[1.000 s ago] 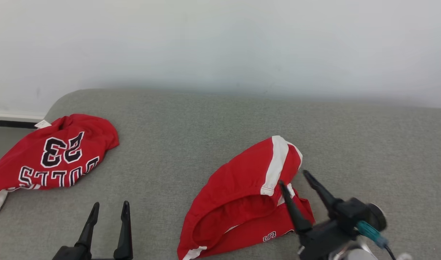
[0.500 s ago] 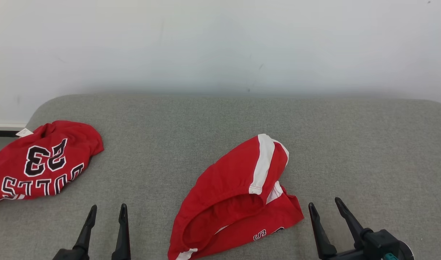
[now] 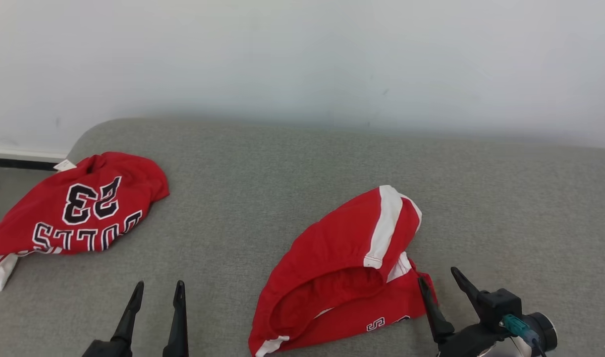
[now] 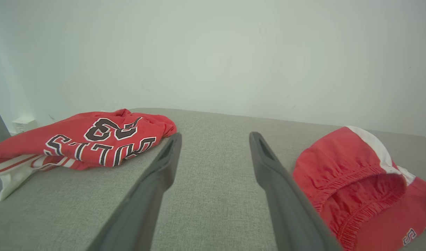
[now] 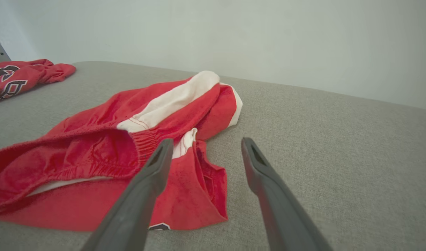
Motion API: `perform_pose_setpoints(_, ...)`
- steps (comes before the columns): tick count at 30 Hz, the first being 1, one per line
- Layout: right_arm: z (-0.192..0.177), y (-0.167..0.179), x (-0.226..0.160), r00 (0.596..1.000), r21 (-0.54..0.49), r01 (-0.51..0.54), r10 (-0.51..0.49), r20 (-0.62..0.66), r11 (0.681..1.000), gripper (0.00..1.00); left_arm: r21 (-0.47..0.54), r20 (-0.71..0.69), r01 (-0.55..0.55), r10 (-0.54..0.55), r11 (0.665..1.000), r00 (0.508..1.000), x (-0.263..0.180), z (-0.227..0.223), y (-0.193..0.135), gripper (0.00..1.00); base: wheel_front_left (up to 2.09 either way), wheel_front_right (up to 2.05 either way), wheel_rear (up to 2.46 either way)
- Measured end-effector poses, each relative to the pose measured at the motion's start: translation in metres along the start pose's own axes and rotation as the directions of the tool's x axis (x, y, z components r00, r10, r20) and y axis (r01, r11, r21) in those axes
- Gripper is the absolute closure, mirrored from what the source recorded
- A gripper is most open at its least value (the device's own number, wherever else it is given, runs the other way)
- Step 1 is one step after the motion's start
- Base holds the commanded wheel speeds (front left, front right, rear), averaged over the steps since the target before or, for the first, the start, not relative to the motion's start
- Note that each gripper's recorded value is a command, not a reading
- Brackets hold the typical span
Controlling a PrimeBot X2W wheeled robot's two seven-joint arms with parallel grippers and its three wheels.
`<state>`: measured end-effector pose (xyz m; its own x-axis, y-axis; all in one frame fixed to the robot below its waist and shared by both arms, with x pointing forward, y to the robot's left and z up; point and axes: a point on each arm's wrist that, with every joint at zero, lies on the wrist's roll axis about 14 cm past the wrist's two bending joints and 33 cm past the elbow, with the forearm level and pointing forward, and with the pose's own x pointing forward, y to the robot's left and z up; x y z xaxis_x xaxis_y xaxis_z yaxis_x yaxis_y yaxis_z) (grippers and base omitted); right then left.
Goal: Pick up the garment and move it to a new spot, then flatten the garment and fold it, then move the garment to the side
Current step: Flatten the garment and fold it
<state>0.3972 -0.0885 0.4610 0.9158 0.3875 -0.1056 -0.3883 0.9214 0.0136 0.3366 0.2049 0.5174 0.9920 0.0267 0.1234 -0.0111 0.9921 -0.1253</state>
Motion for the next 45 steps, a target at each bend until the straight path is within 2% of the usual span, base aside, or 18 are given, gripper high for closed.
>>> perform_pose_setpoints(5, -0.022, 0.007, 0.014, 0.996, -0.009, -0.037, 0.036, -0.087, 0.999, 0.0, 0.003, -0.007, -0.028, 0.028, 1.0, 1.0, -0.004, -0.002, 0.008, 0.0, 0.0, 0.0, 0.0)
perform_pose_setpoints(10, -0.038, 0.014, 0.028, 0.986, -0.003, -0.07, 0.068, -0.149, 0.998, 1.0, 0.006, -0.02, -0.052, 0.052, 0.999, 0.998, -0.004, -0.005, 0.016, 0.0, 0.0, 0.0, 0.0)
perform_pose_setpoints(14, -0.041, 0.016, 0.037, 0.984, 0.011, -0.078, 0.079, -0.16, 0.997, 1.0, 0.009, -0.028, -0.066, 0.066, 0.998, 0.997, -0.002, -0.007, 0.02, 0.0, 0.0, 0.0, 0.0)
perform_pose_setpoints(19, 0.0, -0.002, 0.043, 0.999, 0.016, -0.033, 0.034, -0.016, 0.999, 1.0, 0.007, -0.036, -0.069, 0.069, 0.998, 0.997, 0.0, -0.01, 0.021, 0.0, 0.0, 0.0, 0.0)
perform_pose_setpoints(28, 0.006, -0.032, -0.019, 0.996, 0.01, 0.07, -0.07, 0.052, 0.998, 1.0, -0.016, -0.032, -0.005, 0.004, 1.0, 0.999, 0.008, -0.011, -0.001, 0.0, 0.0, 0.0, 0.0)
perform_pose_setpoints(34, -0.02, -0.049, -0.06, 0.987, 0.044, 0.16, -0.16, -0.013, 0.986, 1.0, -0.024, -0.025, 0.024, -0.025, 0.999, 0.999, 0.013, -0.01, -0.011, 0.0, 0.0, 0.0, 0.0)
perform_pose_setpoints(35, -0.026, -0.049, -0.065, 0.985, 0.052, 0.17, -0.169, -0.028, 0.984, 0.66, -0.025, -0.025, 0.027, -0.028, 0.999, 0.999, 0.013, -0.01, -0.012, 0.0, 0.0, 0.0, 0.0)
perform_pose_setpoints(36, -0.027, -0.049, -0.067, 0.984, 0.059, 0.178, -0.177, -0.029, 0.982, 0.0, -0.025, -0.025, 0.03, -0.031, 0.999, 0.999, 0.013, -0.01, -0.012, 0.0, 0.0, 0.0, 0.0)
perform_pose_setpoints(39, -0.019, -0.053, -0.069, 0.98, 0.07, 0.199, -0.199, -0.002, 0.978, 0.0, -0.027, -0.025, 0.033, -0.033, 0.999, 0.999, 0.011, -0.01, -0.014, 0.0, 0.0, 0.0, 0.0)
perform_pose_setpoints(45, 0.019, -0.058, -0.069, 0.965, 0.067, 0.224, -0.23, 0.122, 0.972, 0.0, -0.025, -0.015, 0.039, -0.04, 0.999, 0.999, 0.009, -0.007, -0.015, 0.0, 0.0, 0.0, 0.0)
